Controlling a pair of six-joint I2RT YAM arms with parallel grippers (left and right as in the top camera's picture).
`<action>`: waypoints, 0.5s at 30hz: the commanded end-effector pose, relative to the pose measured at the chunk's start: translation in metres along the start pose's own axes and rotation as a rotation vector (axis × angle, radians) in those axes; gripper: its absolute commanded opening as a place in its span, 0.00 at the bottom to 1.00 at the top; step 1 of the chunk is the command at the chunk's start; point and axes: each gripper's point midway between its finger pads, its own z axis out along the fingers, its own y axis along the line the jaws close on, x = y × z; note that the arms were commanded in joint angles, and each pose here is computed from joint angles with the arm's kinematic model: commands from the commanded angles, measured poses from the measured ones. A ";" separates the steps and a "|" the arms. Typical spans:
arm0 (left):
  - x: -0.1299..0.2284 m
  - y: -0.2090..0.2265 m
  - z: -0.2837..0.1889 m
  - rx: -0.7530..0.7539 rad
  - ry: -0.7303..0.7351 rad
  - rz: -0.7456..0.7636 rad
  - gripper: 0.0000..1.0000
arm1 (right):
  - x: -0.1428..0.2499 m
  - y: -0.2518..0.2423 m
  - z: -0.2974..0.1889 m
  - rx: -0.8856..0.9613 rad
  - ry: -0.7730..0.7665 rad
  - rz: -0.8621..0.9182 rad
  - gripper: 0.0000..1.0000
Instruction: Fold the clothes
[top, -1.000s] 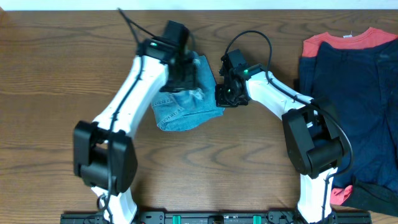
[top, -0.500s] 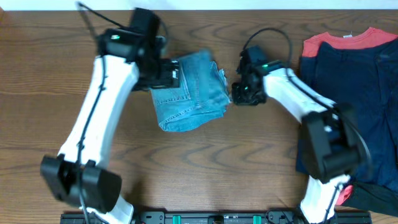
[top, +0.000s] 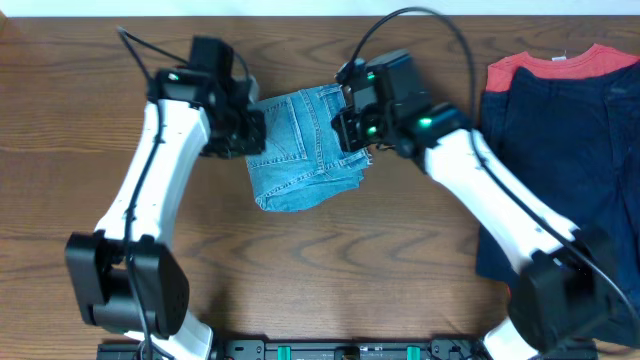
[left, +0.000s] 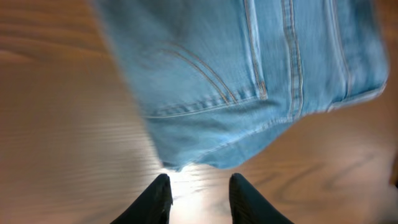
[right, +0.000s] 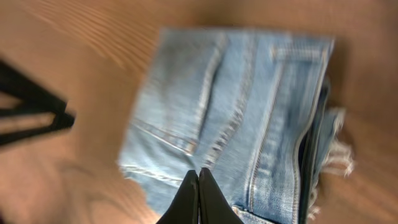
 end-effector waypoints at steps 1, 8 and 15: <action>0.028 -0.004 0.041 0.098 0.112 0.010 0.30 | 0.039 -0.046 0.044 0.162 0.124 0.195 0.01; 0.064 0.004 0.090 0.160 0.176 -0.019 0.31 | 0.113 -0.089 0.099 0.236 0.351 0.384 0.01; 0.070 0.027 0.115 0.074 0.134 -0.047 0.30 | 0.103 -0.074 0.086 0.149 0.352 0.329 0.01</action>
